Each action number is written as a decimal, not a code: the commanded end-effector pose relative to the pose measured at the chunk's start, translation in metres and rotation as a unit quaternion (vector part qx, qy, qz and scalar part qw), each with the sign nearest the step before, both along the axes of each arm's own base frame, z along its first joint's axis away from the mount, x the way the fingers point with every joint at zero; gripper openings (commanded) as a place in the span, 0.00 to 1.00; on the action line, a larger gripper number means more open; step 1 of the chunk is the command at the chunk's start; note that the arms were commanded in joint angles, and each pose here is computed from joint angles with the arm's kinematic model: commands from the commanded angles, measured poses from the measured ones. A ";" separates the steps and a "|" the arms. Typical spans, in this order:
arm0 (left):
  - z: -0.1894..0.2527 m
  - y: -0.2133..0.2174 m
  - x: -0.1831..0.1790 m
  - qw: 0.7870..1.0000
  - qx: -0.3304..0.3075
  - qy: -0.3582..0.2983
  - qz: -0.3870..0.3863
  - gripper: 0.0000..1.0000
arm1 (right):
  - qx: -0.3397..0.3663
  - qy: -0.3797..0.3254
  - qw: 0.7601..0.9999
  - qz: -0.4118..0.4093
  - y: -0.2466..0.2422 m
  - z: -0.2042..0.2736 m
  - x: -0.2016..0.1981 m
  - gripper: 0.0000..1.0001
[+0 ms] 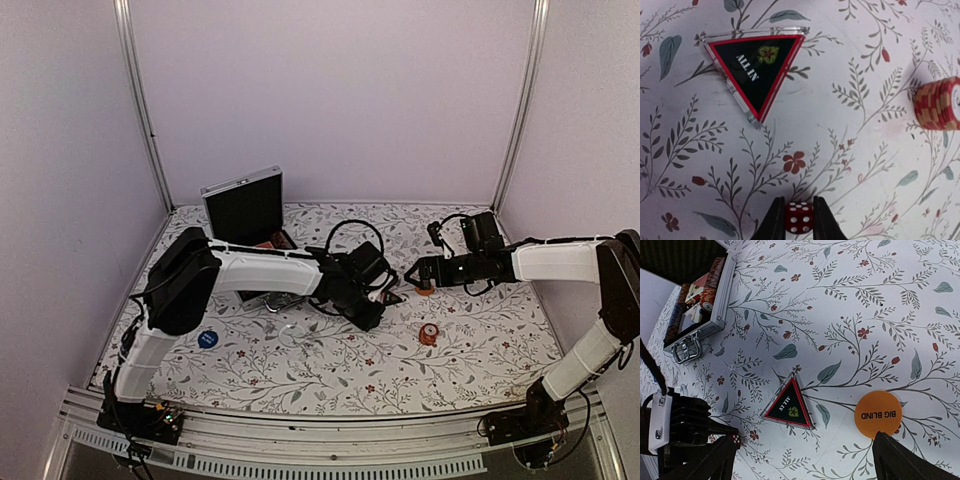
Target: Pack up texas hold em set
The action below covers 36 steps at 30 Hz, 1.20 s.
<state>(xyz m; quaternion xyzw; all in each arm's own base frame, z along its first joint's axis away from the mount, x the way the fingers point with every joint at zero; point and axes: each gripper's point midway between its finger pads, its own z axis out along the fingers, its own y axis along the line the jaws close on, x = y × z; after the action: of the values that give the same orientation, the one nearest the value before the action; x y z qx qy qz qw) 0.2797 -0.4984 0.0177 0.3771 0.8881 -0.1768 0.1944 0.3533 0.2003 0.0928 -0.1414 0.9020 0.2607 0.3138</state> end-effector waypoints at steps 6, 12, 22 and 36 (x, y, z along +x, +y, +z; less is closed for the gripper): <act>0.084 0.064 0.033 0.992 0.003 -0.096 -0.076 0.12 | 0.004 -0.012 1.000 -0.001 -0.001 0.009 0.003 0.99; 0.105 0.129 0.063 0.993 0.011 -0.093 -0.077 0.13 | 0.009 -0.009 1.000 0.003 0.002 0.006 0.004 0.99; 0.095 0.222 0.123 0.988 0.083 -0.124 -0.035 0.15 | 0.012 -0.008 1.000 0.008 0.004 0.005 0.005 0.99; 0.053 0.257 0.165 0.988 0.108 -0.104 -0.030 0.11 | 0.013 -0.009 1.000 0.010 0.005 0.005 0.003 0.99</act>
<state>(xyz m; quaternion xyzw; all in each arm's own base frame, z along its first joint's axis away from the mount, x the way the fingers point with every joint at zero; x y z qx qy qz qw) 0.4354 -0.2420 0.0769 0.4259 0.8713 -0.0447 0.2396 0.3520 0.2040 0.0940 -0.1464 0.8986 0.2716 0.3119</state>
